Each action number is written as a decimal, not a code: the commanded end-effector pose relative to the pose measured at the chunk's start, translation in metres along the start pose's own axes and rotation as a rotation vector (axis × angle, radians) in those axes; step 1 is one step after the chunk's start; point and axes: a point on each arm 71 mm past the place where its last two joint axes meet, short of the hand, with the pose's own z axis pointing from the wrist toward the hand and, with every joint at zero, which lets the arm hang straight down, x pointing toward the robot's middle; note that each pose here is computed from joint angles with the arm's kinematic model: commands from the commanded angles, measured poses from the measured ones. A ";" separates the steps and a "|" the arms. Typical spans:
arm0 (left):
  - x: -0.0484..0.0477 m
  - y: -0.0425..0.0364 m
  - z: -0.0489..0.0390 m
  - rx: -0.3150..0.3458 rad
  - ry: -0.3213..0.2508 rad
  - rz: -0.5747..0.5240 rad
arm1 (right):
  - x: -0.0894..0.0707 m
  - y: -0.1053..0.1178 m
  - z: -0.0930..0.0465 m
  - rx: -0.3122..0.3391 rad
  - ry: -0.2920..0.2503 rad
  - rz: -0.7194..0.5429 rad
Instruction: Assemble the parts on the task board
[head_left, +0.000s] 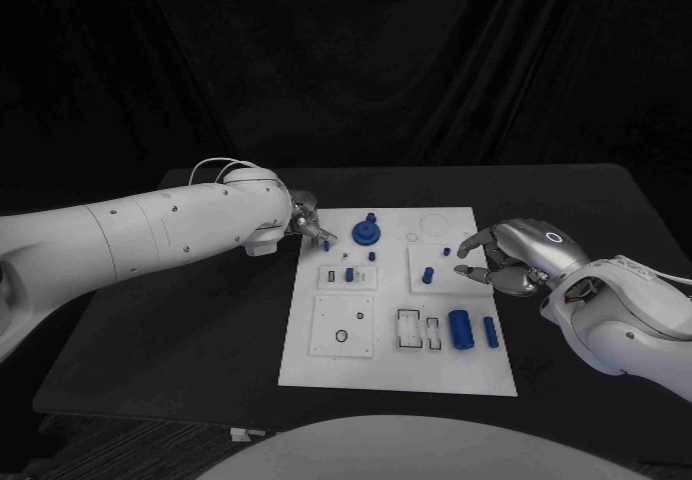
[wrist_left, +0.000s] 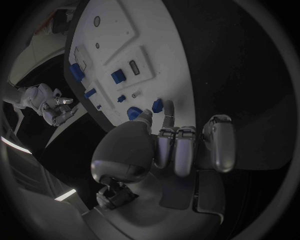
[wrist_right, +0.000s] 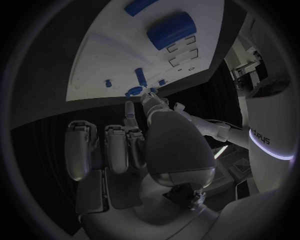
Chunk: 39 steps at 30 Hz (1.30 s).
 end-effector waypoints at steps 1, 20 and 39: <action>0.0025 -0.0038 0.0003 0.022 0.018 0.009 | 0.001 0.000 0.000 0.002 0.006 -0.004; 0.0042 -0.0090 0.0008 0.033 0.020 0.013 | 0.001 0.000 0.000 0.002 0.009 -0.004; 0.0052 -0.0100 0.0014 0.037 0.029 0.016 | 0.002 0.000 -0.001 0.007 0.016 -0.006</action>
